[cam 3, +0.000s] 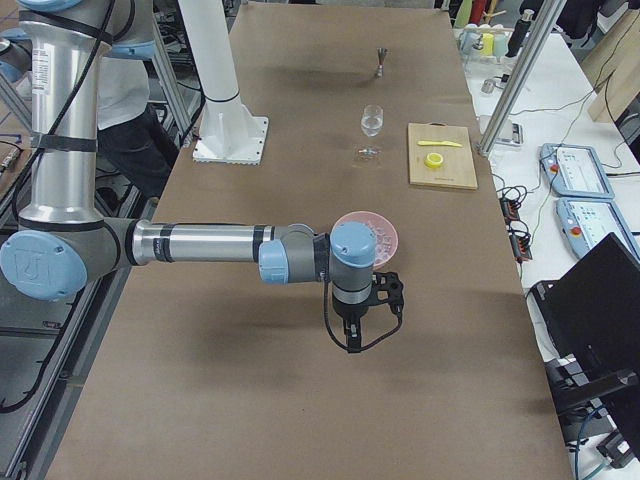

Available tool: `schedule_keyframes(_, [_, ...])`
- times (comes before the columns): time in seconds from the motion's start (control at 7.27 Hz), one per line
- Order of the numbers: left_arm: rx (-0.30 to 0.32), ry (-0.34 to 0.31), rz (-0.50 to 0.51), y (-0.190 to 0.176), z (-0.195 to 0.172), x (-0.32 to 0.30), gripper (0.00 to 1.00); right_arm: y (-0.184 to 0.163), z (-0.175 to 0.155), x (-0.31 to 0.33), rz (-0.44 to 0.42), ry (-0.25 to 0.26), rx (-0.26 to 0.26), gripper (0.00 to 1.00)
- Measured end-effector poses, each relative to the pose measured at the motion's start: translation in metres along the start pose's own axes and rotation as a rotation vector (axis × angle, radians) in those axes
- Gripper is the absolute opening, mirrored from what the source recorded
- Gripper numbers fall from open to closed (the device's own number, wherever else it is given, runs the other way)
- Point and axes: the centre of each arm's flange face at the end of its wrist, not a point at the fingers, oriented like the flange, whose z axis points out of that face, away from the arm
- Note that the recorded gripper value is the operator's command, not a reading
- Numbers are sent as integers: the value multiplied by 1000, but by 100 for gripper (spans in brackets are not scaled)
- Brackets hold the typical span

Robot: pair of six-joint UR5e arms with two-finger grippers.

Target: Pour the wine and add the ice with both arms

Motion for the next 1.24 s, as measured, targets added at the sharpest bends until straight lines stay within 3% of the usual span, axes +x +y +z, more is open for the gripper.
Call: schedule_keyframes(1.24, [-11,-1,-13,-3,6,-6,98,3,-4,-4,-3,-5,6,100])
